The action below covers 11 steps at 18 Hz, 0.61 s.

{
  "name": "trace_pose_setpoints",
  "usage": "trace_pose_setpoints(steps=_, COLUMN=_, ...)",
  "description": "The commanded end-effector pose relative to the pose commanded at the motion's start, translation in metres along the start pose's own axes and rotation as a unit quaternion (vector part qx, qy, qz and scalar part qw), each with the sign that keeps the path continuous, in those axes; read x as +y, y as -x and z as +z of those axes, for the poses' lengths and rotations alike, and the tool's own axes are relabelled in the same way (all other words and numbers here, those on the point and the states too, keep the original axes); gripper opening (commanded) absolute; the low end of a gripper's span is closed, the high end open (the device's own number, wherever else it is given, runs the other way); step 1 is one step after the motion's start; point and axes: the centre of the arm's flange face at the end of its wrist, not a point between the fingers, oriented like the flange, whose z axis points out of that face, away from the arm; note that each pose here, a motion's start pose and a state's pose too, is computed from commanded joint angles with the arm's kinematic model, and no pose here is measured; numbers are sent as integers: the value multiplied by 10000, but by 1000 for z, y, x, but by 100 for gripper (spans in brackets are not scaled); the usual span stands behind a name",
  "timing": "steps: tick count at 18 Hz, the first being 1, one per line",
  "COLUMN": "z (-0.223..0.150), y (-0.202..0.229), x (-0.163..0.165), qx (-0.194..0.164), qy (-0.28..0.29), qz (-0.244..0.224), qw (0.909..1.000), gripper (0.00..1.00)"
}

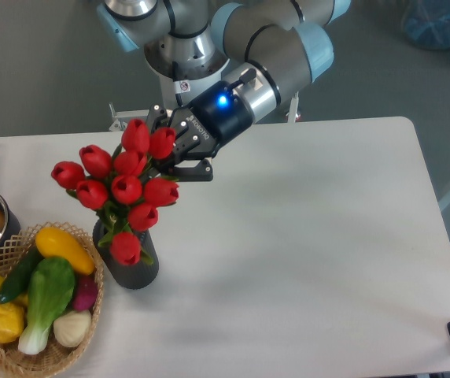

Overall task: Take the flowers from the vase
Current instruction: 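Lift the gripped tulips straight up out of the black vase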

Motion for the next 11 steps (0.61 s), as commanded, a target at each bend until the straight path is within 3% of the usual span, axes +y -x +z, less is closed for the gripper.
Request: trace_pose_setpoints(steps=11, z=-26, y=13, x=-17, qx=-182, qy=-168, qz=-229, qw=9994, gripper=3)
